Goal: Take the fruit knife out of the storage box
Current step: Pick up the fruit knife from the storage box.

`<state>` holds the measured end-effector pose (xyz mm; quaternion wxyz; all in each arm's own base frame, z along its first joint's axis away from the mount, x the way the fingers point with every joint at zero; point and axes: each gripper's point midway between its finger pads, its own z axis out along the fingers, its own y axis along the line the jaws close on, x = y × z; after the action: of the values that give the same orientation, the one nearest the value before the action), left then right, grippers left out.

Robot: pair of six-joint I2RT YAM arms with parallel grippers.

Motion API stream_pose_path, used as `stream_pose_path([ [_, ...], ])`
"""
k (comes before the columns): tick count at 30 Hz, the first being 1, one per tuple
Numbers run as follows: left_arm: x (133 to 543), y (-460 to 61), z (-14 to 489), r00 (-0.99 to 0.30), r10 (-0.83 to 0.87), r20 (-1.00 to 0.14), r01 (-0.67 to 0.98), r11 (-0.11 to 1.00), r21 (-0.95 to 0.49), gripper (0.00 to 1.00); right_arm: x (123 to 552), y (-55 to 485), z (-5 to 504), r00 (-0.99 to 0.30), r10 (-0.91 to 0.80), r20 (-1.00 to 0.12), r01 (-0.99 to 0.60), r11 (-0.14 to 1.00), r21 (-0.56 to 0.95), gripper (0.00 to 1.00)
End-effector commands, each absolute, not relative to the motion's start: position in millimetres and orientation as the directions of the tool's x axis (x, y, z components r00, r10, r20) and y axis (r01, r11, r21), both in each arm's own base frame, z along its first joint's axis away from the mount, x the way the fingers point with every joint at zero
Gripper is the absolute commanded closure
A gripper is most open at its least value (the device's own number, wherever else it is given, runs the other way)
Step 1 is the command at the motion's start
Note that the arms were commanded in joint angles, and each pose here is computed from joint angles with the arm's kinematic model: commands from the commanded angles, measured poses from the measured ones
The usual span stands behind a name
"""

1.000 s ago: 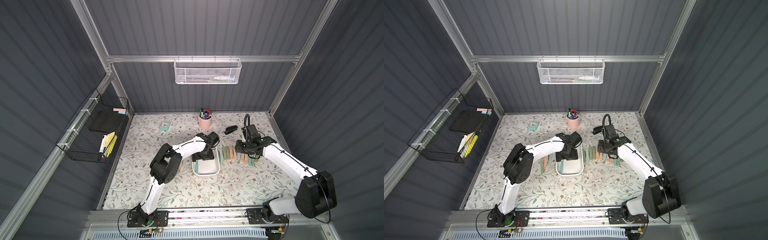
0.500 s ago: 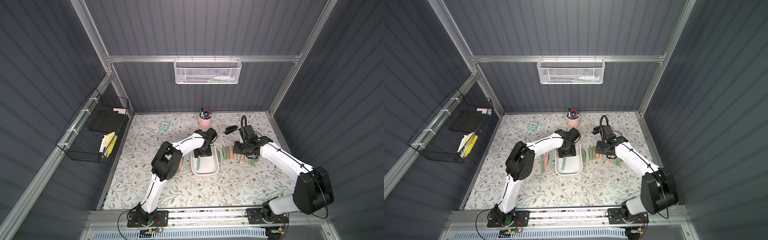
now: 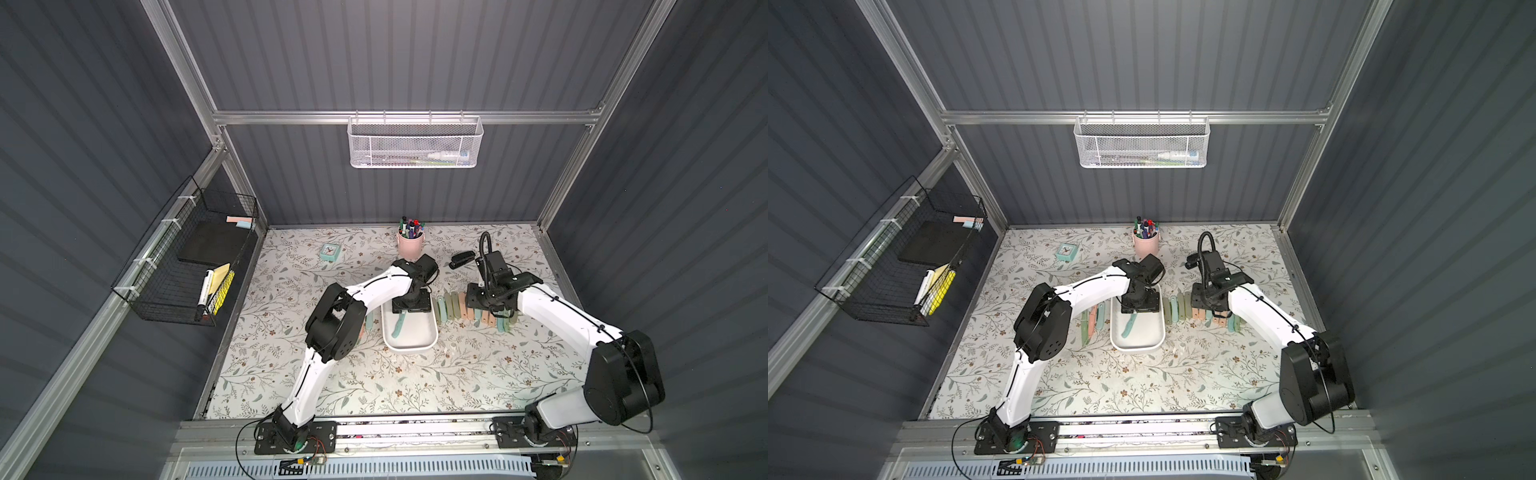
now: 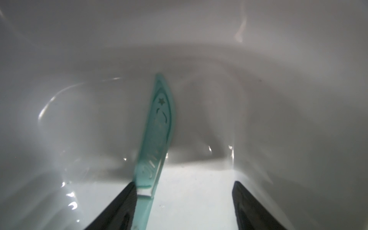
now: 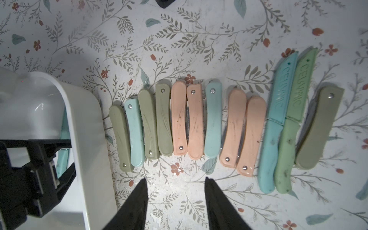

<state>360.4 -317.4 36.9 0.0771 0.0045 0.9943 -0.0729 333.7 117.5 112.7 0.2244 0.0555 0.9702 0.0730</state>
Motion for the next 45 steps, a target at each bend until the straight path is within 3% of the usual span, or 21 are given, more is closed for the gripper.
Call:
stream_pose_path([
  [1, 358.4, -330.4, 52.8, -0.983, 0.088, -0.163, 0.119, 0.974, -0.194, 0.21, 335.4, 121.5, 114.2, -0.893, 0.146, -0.426, 0.077, 0.982, 0.175, 0.50],
  [15, 356.8, -317.8, 66.0, -0.952, 0.242, -0.189, 0.269, 0.954, -0.134, 0.15, 333.0, 124.2, 111.5, -0.897, 0.140, -0.420, 0.074, 0.983, 0.171, 0.49],
  [27, 371.0, -295.8, 43.4, -0.932, 0.339, -0.130, 0.349, 0.935, -0.064, 0.39, 332.2, 124.4, 111.0, -0.898, 0.138, -0.418, 0.074, 0.983, 0.167, 0.49],
  [39, 376.1, -289.3, 22.5, -0.916, 0.387, -0.106, 0.389, 0.921, 0.000, 0.42, 332.2, 127.6, 108.1, -0.904, 0.129, -0.407, 0.066, 0.984, 0.165, 0.49],
  [45, 371.3, -289.7, 11.4, -0.926, 0.367, -0.089, 0.369, 0.929, -0.004, 0.53, 332.8, 129.1, 107.1, -0.906, 0.125, -0.404, 0.060, 0.984, 0.169, 0.46],
])
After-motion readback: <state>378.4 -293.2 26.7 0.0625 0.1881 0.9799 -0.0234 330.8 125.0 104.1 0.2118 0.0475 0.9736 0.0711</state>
